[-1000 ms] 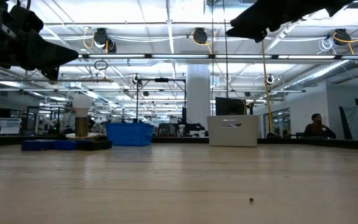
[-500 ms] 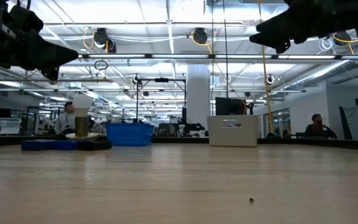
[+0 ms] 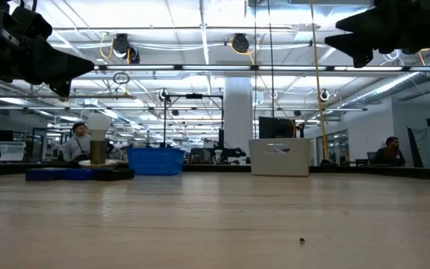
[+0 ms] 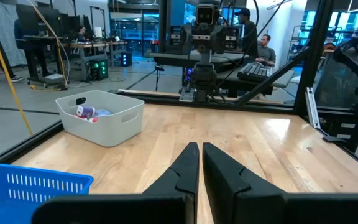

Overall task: Pick & Place Office items
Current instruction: Put the left blue digital clock into the blue bin

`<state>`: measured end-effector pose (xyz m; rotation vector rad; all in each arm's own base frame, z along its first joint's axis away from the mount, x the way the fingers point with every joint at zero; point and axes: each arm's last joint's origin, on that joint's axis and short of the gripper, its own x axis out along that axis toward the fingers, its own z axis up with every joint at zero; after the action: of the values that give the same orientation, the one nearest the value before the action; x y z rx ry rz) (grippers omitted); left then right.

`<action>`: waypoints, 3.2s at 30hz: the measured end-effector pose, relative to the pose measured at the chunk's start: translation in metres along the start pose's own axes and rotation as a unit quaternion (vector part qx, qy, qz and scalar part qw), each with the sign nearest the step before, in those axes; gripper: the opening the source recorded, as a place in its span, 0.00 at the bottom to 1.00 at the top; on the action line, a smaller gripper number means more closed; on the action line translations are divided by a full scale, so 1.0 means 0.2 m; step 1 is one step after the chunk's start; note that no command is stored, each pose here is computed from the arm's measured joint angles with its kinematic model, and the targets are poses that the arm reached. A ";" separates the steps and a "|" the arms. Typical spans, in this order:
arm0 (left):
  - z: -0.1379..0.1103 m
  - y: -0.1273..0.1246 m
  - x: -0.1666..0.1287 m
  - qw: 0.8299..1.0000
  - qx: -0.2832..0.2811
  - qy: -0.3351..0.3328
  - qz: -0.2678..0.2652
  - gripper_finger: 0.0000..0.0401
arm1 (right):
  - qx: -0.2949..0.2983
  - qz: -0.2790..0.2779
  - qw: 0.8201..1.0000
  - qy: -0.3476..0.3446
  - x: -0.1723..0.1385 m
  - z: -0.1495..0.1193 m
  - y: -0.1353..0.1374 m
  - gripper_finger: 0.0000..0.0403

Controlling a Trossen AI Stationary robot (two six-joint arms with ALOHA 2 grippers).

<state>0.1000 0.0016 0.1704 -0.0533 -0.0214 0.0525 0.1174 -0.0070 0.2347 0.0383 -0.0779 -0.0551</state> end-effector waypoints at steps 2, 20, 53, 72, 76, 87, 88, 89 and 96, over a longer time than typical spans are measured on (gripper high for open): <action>0.00 0.00 0.00 1.000 0.000 0.000 0.000 0.05 | 0.005 0.001 1.000 -0.022 -0.02 0.00 0.00 0.55; 0.00 0.00 0.00 1.000 0.000 0.000 0.000 0.05 | 0.012 0.002 0.998 -0.057 -0.09 -0.05 0.00 0.55; 0.00 0.00 0.00 1.000 0.000 0.000 0.000 0.05 | 0.006 -0.015 0.998 -0.059 -0.14 -0.17 -0.01 0.55; 0.00 0.00 0.00 1.000 0.000 0.000 0.000 0.05 | 0.000 -0.013 0.999 -0.053 -0.13 -0.23 -0.01 0.55; 0.00 0.00 0.00 1.000 0.000 0.000 0.000 0.05 | -0.017 -0.014 0.999 -0.031 -0.13 -0.25 -0.01 0.55; 0.00 0.00 0.00 1.000 0.000 0.000 0.000 0.05 | -0.041 -0.017 0.999 0.006 -0.13 -0.29 -0.02 0.55; 0.00 0.00 0.00 1.000 0.000 0.000 0.000 0.05 | -0.044 -0.017 0.999 0.009 -0.13 -0.29 -0.02 0.55; 0.00 0.00 0.00 1.000 0.000 0.000 0.000 0.05 | -0.046 -0.017 0.999 0.011 -0.13 -0.29 -0.02 0.55; 0.00 0.00 0.00 1.000 0.000 0.000 0.000 0.05 | -0.051 -0.015 0.998 0.024 -0.13 -0.31 -0.02 0.55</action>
<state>0.1000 0.0016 0.1705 -0.0533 -0.0215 0.0526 0.0963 -0.0067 0.1717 -0.0614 -0.0273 -0.0883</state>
